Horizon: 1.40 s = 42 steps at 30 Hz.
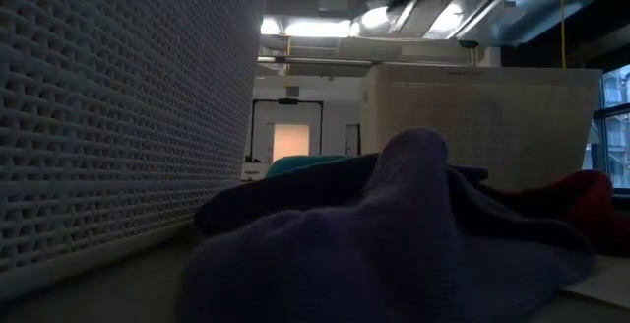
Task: Sort clothes
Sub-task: Put the dark red underwear into the bottom white laundry bin, then put the white striped sock into the bottom white laundry bin
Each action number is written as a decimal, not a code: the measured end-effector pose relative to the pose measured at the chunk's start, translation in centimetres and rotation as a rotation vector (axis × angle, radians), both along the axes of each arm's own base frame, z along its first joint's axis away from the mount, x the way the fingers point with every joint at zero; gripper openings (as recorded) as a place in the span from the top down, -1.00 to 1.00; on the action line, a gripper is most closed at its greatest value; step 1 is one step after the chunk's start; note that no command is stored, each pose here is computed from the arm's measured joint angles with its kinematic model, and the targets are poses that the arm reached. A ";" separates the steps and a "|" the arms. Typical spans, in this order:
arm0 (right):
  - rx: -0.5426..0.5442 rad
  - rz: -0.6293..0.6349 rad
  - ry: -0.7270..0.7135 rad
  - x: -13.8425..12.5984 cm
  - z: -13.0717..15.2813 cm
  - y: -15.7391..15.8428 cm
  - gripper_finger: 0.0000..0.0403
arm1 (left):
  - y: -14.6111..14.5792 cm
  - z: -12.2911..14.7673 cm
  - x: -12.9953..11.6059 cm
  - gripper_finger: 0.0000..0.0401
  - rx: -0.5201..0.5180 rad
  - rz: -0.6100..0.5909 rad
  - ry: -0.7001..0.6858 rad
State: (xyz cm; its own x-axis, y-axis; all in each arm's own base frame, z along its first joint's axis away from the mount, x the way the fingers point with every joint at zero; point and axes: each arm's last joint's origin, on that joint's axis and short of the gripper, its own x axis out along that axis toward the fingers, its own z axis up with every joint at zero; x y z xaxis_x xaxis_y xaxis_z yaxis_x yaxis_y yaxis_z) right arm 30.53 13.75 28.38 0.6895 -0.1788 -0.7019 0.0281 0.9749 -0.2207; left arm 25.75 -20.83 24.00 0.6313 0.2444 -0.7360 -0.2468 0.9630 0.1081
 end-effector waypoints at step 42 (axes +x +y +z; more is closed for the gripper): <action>0.183 -0.237 -0.132 0.5 -18.7 -5.9 -0.25 | -2.6 3.6 -5.0 0.16 0.102 -0.144 -0.187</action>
